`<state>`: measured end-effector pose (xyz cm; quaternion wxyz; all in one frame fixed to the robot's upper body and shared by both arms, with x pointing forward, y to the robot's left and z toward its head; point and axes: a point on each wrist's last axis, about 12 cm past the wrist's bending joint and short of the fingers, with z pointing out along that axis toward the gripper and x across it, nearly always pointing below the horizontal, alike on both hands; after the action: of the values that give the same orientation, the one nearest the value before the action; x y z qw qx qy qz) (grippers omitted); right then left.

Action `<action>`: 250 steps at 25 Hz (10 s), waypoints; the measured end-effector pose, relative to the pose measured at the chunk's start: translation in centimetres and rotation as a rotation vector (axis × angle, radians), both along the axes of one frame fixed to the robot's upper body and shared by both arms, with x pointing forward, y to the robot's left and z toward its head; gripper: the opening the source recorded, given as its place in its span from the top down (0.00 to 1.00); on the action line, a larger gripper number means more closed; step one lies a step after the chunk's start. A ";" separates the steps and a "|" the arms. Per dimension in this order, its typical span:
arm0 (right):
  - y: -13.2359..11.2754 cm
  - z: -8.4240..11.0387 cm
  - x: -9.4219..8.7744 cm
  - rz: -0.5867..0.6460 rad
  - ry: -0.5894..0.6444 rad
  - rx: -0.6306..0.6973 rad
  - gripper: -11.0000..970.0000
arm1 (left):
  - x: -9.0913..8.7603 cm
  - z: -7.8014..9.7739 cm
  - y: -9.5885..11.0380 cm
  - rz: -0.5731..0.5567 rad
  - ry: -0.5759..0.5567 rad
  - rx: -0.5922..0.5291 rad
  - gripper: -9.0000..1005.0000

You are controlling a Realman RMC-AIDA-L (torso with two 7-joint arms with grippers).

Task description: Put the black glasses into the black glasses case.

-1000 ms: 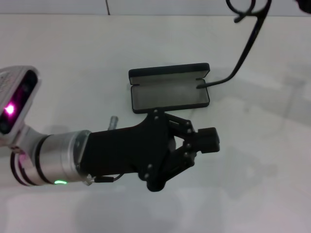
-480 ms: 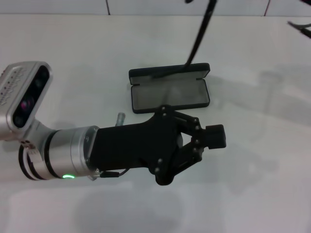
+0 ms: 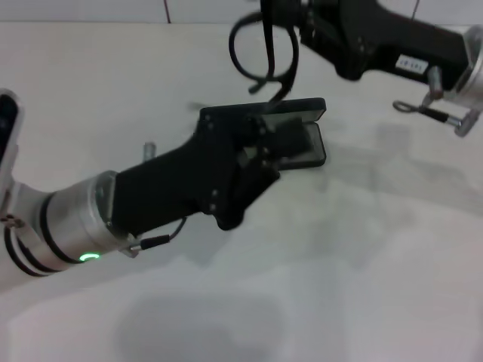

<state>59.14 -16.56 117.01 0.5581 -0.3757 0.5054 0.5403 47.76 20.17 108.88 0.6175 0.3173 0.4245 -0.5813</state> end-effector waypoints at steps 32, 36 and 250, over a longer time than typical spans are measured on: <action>1.6 -2.6 -0.9 0.053 0.010 -0.215 0.96 | 0.8 -0.6 0.9 0.091 0.124 0.003 0.95; 1.0 -2.3 -0.7 0.023 -0.013 -0.234 0.96 | 0.3 -0.9 1.4 0.098 0.130 0.004 0.95; -15.1 -5.4 -10.7 -0.229 0.261 -0.046 0.80 | 16.9 4.0 -1.7 0.222 0.227 1.035 0.81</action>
<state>48.46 -31.67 111.60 0.5368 -0.2549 0.6253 0.5058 64.67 18.45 112.85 0.3883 0.4684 0.7504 -0.2582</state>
